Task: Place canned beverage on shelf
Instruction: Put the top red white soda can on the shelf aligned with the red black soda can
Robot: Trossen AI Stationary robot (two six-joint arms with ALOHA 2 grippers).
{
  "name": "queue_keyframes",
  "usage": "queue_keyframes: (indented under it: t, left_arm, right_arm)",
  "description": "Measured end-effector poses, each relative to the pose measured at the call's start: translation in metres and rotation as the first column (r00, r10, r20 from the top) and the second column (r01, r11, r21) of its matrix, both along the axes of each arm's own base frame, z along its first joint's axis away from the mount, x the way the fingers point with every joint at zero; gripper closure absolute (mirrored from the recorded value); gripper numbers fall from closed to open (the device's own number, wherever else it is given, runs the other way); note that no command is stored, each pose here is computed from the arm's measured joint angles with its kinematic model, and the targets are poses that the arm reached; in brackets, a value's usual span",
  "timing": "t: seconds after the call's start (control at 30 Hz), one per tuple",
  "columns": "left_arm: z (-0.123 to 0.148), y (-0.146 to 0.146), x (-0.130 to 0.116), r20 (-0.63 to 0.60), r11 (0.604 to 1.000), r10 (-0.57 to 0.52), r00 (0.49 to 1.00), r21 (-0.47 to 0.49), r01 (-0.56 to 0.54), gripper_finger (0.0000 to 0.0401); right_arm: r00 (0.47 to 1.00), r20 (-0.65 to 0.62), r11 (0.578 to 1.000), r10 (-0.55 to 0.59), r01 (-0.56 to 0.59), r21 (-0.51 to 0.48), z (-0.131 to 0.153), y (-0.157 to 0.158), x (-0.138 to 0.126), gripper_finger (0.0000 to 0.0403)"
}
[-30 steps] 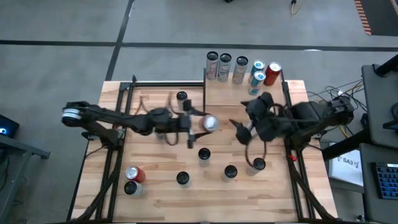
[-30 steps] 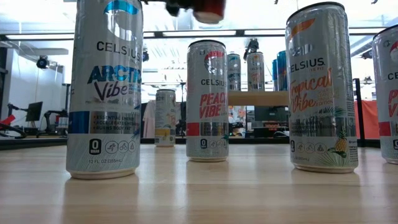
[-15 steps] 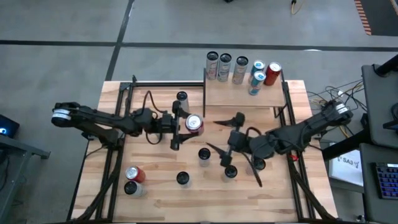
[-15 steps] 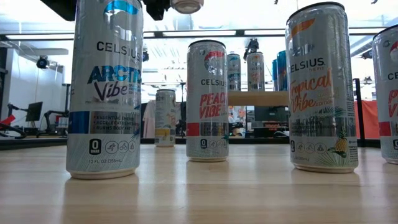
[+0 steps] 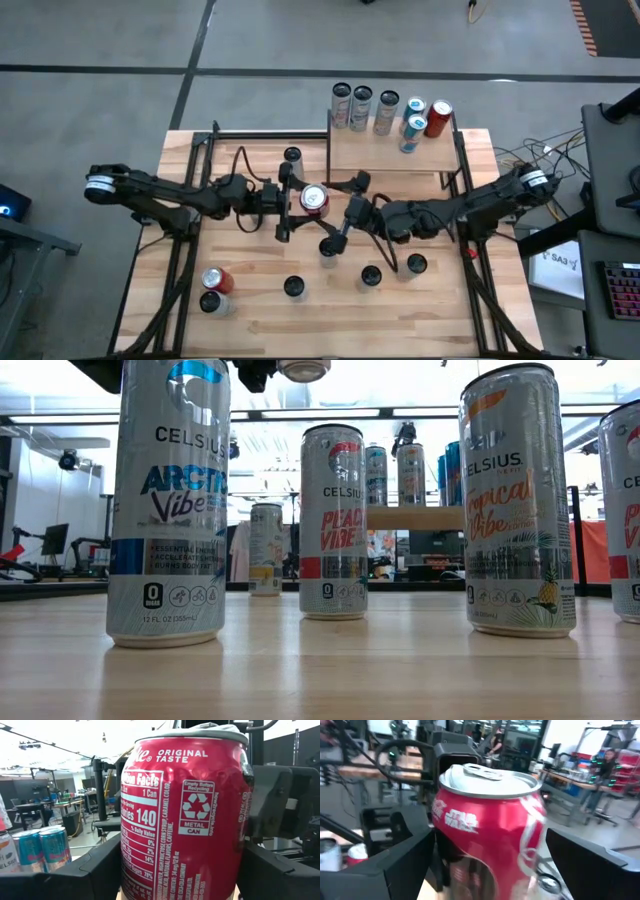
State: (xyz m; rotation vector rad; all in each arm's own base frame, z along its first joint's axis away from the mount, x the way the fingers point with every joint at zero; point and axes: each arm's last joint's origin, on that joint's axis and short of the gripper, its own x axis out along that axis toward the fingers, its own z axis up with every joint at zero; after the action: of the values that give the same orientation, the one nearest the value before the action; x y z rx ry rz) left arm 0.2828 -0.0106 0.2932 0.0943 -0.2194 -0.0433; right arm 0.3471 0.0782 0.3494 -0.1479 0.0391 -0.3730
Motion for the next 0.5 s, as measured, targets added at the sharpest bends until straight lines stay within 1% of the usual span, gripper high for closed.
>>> queue_keyframes:
  t: [0.1,0.17,0.23,0.4,0.5]
  left_arm:
    - [0.000,0.000,0.000,-0.003,1.000,0.005,1.000,0.016,-0.005,0.0116]
    - [-0.001,0.000,0.000,-0.005,1.000,0.007,1.000,0.019,-0.007,0.0116]
    - [-0.001,0.000,0.000,-0.007,1.000,0.011,1.000,0.021,-0.011,0.0116]
    - [-0.001,0.001,0.000,-0.009,1.000,0.016,1.000,0.015,-0.016,0.0116]
    - [-0.001,0.001,0.000,-0.008,1.000,0.014,1.000,0.009,-0.014,0.0107]
  right_arm:
    - [0.999,0.020,0.999,0.039,-0.040,0.025,-0.003,-0.007,0.007,0.0031]
    - [0.999,0.036,0.999,0.037,-0.039,0.038,-0.005,-0.011,0.010,0.0037]
    - [0.999,0.037,0.998,0.033,-0.035,0.044,-0.005,-0.013,0.011,0.0052]
    - [0.999,0.046,0.998,0.028,-0.030,0.063,-0.004,-0.014,0.010,0.0112]
    - [0.998,0.053,0.996,0.024,-0.028,0.080,-0.004,-0.015,0.010,0.0113]
